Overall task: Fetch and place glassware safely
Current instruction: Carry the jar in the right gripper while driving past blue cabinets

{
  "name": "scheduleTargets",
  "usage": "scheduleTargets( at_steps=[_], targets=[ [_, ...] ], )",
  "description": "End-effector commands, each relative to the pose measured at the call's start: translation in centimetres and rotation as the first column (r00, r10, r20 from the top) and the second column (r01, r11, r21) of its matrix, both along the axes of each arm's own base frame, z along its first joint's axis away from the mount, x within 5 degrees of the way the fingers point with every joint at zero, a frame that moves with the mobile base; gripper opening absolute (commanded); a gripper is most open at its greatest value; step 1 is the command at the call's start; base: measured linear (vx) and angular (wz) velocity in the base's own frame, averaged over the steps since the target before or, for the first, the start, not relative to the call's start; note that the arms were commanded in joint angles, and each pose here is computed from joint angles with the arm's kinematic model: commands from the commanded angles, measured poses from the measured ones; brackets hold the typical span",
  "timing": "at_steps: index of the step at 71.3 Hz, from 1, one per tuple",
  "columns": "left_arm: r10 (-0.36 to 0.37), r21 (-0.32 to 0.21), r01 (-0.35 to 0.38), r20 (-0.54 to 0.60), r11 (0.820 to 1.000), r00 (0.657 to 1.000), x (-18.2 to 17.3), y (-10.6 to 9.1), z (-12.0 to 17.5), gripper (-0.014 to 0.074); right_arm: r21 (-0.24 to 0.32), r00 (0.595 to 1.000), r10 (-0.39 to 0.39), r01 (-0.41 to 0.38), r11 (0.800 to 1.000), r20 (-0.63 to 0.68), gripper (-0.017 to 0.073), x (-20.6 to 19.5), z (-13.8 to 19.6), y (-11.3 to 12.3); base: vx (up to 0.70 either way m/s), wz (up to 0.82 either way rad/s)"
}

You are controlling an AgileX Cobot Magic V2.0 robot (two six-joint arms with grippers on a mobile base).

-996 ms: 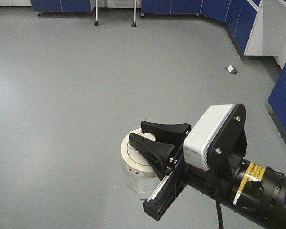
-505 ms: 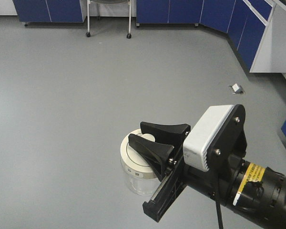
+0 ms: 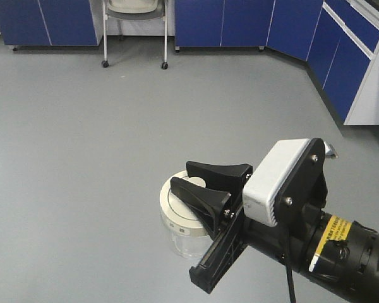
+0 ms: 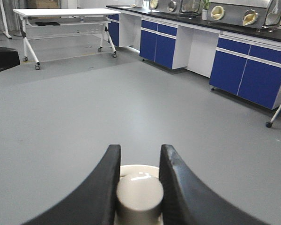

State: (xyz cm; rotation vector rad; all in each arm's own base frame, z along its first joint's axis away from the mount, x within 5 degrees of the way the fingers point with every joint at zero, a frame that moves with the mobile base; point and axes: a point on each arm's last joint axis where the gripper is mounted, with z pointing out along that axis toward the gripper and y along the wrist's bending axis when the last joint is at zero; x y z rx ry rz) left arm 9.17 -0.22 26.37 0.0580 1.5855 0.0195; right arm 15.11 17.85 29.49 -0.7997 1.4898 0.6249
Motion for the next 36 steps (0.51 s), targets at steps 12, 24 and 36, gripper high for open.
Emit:
scheduleTargets(
  at_steps=[12, 24, 36],
  targets=[
    [-0.004, -0.019, 0.006, 0.096, 1.000, 0.995, 0.02, -0.04, 1.64, -0.0007, 0.120, 0.994, 0.008, -0.021, 0.993, 0.106, -0.0003, -0.21, 2.54, -0.08, 0.61, -0.06],
    [-0.004, -0.019, 0.006, 0.096, 1.000, 0.995, 0.02, -0.04, 1.64, -0.0007, 0.120, 0.994, 0.008, -0.021, 0.993, 0.106, -0.0003, -0.21, 2.54, -0.08, 0.60, -0.07],
    [-0.004, -0.019, 0.006, 0.096, 1.000, 0.995, 0.02, -0.04, 1.64, -0.0007, 0.120, 0.994, 0.008, -0.021, 0.993, 0.106, -0.0003, -0.21, 2.54, -0.08, 0.58, -0.02]
  ],
)
